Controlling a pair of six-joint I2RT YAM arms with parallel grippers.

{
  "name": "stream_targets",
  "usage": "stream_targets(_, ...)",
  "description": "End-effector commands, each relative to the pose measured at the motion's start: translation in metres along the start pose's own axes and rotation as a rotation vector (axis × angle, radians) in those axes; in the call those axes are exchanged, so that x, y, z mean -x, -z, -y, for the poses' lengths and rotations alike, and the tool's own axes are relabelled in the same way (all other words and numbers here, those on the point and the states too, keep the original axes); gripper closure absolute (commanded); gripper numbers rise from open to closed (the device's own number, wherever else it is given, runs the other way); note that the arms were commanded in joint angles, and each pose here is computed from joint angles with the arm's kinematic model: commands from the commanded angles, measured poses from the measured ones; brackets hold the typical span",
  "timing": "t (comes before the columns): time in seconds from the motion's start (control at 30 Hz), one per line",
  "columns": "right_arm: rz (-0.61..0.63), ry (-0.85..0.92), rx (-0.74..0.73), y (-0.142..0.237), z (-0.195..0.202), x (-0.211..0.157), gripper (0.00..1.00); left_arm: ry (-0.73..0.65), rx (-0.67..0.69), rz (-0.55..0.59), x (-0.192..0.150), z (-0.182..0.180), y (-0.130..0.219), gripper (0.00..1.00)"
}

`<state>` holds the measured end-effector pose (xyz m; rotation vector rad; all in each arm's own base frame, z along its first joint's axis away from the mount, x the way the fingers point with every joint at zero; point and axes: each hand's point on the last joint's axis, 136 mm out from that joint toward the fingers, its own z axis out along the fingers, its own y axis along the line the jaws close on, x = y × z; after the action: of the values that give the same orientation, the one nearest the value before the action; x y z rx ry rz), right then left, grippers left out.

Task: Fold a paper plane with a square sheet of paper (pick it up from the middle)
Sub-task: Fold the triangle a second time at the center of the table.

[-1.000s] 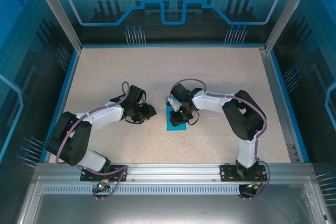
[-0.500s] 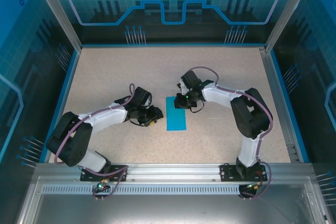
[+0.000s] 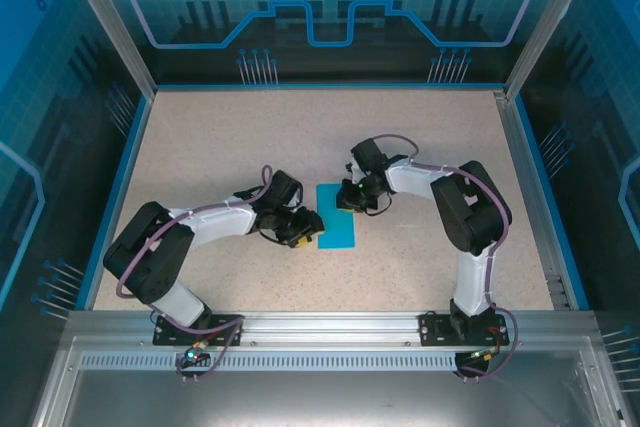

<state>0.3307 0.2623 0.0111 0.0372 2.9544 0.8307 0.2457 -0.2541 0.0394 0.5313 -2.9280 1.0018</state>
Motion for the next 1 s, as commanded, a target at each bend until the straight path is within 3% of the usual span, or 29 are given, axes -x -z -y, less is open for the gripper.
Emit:
stream_targets(0.0, -0.051, -0.098, -0.033, -0.013, 0.031, -0.012, 0.84, 0.001, -0.035, -0.038, -0.004, 0.015, -0.003, 0.56)
stream_targets(0.97, -0.09, -0.173, 0.046, -0.018, 0.045, -0.017, 0.82, -0.015, 0.062, -0.09, -0.007, 0.008, -0.02, 0.49)
